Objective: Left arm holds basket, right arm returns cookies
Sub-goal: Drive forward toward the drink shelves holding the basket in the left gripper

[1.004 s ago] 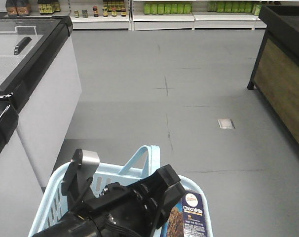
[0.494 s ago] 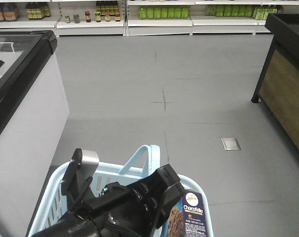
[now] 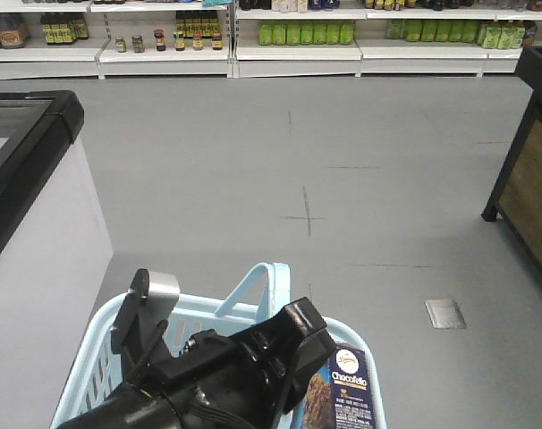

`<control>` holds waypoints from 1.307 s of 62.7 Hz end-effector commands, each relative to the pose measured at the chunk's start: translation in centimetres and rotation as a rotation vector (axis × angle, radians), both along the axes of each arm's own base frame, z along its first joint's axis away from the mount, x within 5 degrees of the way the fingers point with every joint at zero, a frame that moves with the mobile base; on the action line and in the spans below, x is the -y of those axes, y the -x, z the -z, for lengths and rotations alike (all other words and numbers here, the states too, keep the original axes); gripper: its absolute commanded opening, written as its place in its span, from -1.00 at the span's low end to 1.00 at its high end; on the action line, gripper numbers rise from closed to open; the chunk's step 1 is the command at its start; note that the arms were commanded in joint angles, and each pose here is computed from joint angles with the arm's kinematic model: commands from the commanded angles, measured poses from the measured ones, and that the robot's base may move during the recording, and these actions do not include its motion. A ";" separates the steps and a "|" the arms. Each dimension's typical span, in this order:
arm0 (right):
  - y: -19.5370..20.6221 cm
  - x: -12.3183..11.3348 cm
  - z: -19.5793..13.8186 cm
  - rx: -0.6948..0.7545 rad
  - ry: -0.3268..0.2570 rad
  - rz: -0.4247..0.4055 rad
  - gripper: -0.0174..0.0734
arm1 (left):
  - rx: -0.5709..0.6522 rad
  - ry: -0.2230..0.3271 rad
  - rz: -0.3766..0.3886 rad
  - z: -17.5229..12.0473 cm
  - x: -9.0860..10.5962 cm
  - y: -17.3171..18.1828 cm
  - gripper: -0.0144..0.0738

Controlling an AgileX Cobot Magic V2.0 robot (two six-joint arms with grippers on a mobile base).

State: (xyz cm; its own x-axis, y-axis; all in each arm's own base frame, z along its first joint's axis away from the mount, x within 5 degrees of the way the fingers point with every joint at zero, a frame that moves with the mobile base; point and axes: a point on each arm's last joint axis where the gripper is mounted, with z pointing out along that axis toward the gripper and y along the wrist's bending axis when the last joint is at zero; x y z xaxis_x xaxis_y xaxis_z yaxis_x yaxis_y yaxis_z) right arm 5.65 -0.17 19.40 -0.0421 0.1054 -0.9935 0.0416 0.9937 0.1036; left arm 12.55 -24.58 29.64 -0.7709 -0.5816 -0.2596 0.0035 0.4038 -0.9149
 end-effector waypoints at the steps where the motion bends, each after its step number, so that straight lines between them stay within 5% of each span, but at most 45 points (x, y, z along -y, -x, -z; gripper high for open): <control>1: 0.1 0.1 -0.6 0.085 0.005 0.011 -0.64 | 0.075 0.051 -0.011 -2.2 -0.5 0.0 -0.69; 82: 0.1 0.1 -0.6 0.085 0.005 0.011 -0.64 | 0.076 0.052 -0.013 -2.2 -0.5 0.0 -0.69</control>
State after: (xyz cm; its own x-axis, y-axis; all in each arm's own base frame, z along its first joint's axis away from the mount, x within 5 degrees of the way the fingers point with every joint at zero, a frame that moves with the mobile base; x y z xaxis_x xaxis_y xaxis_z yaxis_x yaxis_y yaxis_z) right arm 5.65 -0.17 19.40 -0.0421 0.1054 -0.9935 0.0416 0.9937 0.1036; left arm 12.54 -24.55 29.69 -0.7707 -0.5821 -0.2590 0.0041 0.4020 -0.9156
